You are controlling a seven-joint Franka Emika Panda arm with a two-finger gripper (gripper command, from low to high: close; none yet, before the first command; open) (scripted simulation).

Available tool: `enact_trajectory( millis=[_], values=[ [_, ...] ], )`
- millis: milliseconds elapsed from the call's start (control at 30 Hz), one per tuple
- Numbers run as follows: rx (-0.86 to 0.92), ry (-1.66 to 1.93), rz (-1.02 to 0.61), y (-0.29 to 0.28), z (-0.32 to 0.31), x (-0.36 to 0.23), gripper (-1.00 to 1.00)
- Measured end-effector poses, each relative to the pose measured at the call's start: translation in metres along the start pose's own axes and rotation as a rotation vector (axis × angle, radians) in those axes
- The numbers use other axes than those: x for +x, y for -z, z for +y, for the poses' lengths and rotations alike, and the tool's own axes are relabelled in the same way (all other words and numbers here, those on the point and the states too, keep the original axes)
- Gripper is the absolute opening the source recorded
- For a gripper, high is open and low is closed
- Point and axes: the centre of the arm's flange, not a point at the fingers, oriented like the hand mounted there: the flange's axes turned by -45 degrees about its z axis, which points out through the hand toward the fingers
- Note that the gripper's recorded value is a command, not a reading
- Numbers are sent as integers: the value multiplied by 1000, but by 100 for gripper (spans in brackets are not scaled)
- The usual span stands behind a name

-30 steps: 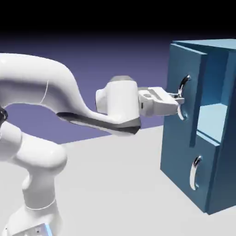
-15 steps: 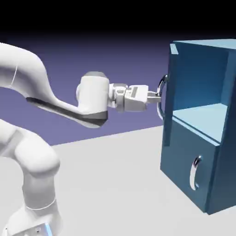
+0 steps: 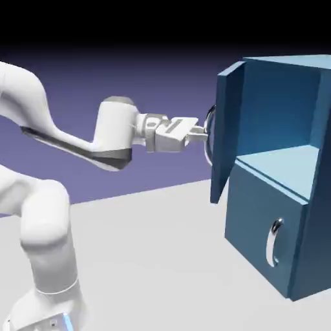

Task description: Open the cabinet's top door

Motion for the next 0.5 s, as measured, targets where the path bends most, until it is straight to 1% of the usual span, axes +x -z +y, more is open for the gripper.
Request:
enact_trajectory(
  millis=[167, 500],
  values=[
    [-17, 7, 3, 5, -3, 0, -100],
    [-201, 5, 4, 52, -35, -1, -100]
  ],
)
